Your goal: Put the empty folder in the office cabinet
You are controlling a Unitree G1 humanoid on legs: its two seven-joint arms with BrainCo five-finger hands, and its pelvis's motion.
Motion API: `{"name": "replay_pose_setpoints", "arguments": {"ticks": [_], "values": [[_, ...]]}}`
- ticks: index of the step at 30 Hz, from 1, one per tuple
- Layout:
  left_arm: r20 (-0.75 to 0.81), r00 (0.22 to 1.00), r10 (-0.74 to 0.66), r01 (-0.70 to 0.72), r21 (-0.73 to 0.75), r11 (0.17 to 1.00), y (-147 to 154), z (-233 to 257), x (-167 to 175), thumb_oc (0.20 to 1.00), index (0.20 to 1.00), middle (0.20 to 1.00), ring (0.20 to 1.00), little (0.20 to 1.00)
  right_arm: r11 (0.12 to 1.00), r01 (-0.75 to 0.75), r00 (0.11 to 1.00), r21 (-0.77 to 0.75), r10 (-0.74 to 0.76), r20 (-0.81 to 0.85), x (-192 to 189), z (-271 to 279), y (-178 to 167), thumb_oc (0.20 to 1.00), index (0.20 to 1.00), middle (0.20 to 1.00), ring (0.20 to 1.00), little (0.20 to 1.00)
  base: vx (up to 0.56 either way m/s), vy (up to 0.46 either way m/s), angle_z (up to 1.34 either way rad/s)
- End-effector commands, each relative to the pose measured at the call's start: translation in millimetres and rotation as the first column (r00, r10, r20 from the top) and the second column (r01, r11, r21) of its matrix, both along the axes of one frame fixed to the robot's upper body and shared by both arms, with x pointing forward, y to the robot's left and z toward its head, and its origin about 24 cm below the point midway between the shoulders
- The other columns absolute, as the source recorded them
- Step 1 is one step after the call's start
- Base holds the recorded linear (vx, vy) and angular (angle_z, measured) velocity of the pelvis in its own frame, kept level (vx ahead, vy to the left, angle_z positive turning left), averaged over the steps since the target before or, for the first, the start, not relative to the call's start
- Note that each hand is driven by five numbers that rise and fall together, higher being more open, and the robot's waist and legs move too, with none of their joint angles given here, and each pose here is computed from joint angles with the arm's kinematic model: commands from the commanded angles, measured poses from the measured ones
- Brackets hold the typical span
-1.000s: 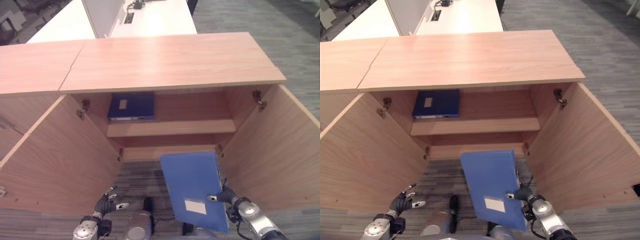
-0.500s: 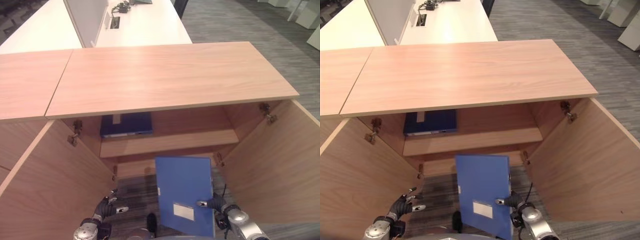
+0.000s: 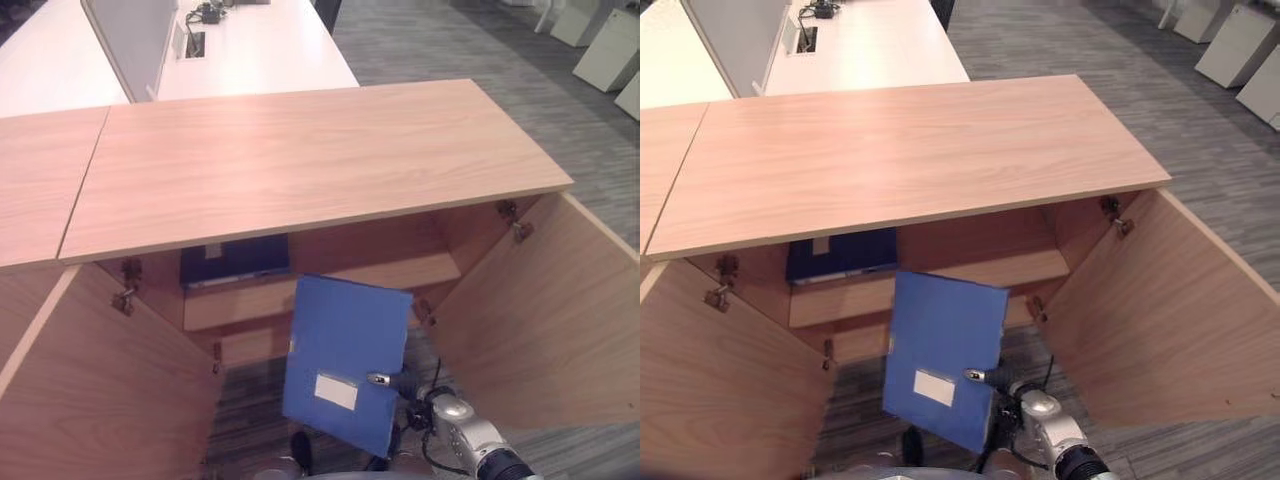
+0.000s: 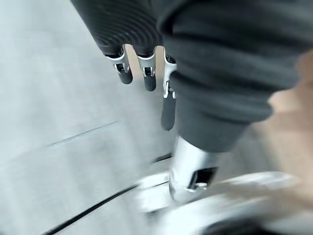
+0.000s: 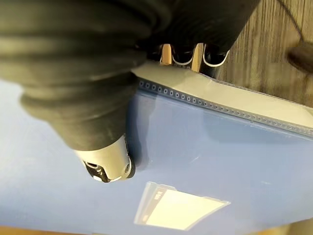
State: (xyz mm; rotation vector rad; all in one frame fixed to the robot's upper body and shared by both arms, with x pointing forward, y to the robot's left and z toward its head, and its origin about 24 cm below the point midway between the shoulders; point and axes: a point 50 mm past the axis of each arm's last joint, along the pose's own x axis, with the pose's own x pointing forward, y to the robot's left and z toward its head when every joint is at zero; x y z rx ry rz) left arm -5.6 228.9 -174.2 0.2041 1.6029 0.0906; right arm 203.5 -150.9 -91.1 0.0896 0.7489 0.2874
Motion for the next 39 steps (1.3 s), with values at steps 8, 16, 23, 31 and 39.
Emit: {"name": "replay_pose_setpoints", "arguments": {"ticks": [8,16,23,31,39], "values": [[0.032,0.999,-0.036,0.034,0.041,0.999,11.7,2.8,0.2,1.0,1.0,1.0,1.0,1.0,0.93,0.109,0.944,0.35,-0.206,0.256,55.2,63.0,8.4,0.2,0.2,0.2,0.2,0.2,0.15,-0.132,0.12],[0.213,0.975,0.059,-0.07,0.048,0.996,6.8,4.4,51.1,1.0,1.0,1.0,1.0,1.0,0.799,0.243,0.884,0.55,-0.416,0.215,88.9,88.8,0.7,0.2,0.2,0.2,0.2,0.2,0.04,-0.203,0.32],[0.16,0.984,0.075,-0.083,0.044,0.996,-2.5,0.7,35.0,1.0,1.0,1.0,1.0,1.0,0.705,0.23,0.83,0.671,-0.503,0.243,106.9,118.3,-7.2,0.2,0.2,0.2,0.2,0.2,0.02,0.079,0.13],[0.154,0.986,0.07,-0.083,0.078,0.993,4.4,2.1,34.4,1.0,1.0,1.0,1.0,1.0,0.483,0.133,0.721,0.865,-0.646,0.25,135.3,176.9,-5.0,0.2,0.2,0.2,0.2,0.2,-0.04,0.104,-0.05],[0.11,0.994,0.03,-0.028,-0.014,1.0,-11.6,-0.6,1.2,1.0,1.0,1.0,1.0,1.0,0.355,0.023,0.586,0.935,-0.762,0.276,160.8,244.5,-32.7,0.2,0.2,0.2,0.2,0.2,-0.02,0.024,0.05]]}}
